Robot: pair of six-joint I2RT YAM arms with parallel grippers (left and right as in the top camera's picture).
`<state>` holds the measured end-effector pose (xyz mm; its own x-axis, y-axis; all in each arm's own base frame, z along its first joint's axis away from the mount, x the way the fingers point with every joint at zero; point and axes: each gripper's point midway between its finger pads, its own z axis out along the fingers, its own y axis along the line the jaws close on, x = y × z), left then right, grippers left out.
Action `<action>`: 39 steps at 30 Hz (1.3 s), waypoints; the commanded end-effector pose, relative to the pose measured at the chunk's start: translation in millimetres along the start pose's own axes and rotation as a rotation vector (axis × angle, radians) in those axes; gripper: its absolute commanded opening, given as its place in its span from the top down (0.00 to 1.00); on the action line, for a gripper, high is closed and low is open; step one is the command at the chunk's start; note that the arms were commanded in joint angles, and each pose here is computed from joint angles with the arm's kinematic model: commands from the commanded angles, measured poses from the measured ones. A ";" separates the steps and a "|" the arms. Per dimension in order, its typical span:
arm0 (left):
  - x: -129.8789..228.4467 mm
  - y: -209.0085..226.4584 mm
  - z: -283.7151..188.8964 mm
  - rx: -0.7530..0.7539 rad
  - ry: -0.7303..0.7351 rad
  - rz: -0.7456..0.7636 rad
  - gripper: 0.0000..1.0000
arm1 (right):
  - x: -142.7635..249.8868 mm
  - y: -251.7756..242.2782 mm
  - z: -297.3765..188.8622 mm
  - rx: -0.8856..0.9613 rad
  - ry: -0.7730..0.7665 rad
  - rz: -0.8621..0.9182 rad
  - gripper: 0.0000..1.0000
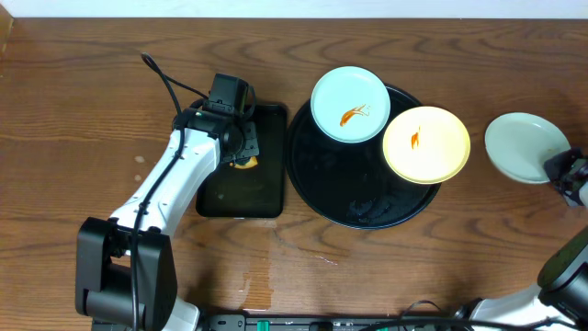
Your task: Clean dirty plates on tray and stack at the side
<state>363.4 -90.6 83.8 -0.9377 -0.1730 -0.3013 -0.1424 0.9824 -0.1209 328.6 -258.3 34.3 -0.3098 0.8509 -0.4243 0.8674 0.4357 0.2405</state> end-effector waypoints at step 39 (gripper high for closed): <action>4.7 5.0 -1.5 -0.018 0.010 -0.011 0.92 | 171.4 115.7 -34.8 -0.256 0.365 -0.774 0.90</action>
<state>360.0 -89.8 82.6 -0.9421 -0.1719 -0.2880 -0.1442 0.9828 -0.1151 366.0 -42.8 19.6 -0.9120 0.3228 -0.2530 0.2526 0.9281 0.2735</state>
